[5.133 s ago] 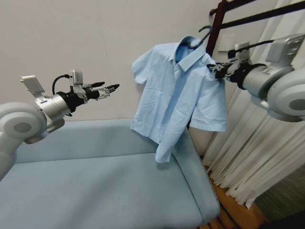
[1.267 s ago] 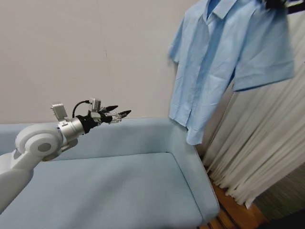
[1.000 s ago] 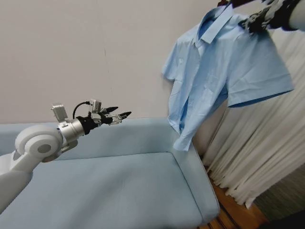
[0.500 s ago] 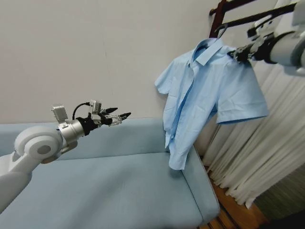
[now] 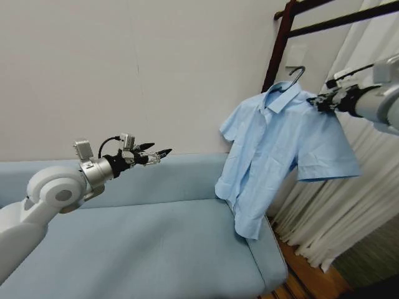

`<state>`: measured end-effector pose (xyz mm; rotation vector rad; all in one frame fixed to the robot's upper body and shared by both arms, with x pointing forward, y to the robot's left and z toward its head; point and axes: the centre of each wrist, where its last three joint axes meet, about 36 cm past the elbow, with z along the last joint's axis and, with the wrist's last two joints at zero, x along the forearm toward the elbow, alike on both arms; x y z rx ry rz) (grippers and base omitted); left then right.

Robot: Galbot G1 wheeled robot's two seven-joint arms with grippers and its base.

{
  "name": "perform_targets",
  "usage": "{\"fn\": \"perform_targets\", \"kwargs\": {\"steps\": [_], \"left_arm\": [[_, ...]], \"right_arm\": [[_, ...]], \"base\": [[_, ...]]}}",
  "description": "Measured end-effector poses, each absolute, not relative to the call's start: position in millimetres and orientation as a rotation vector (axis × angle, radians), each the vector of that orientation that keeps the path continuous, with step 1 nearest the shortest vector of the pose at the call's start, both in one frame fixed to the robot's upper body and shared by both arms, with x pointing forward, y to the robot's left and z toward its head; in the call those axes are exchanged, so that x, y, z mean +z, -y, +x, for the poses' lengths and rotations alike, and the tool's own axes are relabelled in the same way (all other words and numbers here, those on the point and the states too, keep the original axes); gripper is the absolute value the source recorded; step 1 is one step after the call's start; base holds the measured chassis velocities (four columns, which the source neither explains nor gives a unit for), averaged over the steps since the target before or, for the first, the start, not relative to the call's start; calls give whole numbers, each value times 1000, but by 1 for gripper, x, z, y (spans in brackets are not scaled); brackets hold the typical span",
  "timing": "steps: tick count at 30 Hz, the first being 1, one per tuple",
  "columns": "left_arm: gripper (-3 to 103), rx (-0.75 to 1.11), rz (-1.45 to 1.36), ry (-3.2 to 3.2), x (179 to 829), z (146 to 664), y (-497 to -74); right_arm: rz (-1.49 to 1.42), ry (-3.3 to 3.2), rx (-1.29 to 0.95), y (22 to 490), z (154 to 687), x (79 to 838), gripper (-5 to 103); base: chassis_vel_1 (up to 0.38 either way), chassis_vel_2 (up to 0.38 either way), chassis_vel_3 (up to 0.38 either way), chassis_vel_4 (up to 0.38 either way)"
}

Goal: Pick up the clothes from the sofa and hang them on the clothes hanger.

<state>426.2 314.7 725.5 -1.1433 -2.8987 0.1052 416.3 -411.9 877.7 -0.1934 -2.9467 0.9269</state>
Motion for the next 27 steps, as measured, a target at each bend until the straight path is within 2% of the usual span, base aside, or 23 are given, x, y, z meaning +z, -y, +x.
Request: {"fn": "perform_targets", "kwargs": {"steps": [9, 21, 27], "left_arm": [[100, 98, -1141, 2901, 727, 426, -315], [100, 104, -1161, 2887, 723, 424, -313], [100, 91, -1164, 2887, 724, 424, -312]], "right_arm": [[-190, 2942, 1129, 411, 403, 894, 9], [-261, 2919, 1065, 417, 420, 883, 9], [-317, 2856, 1149, 436, 432, 890, 9]], "base": [[0, 0, 0, 0], [0, 0, 0, 0], [0, 0, 0, 0]]}}
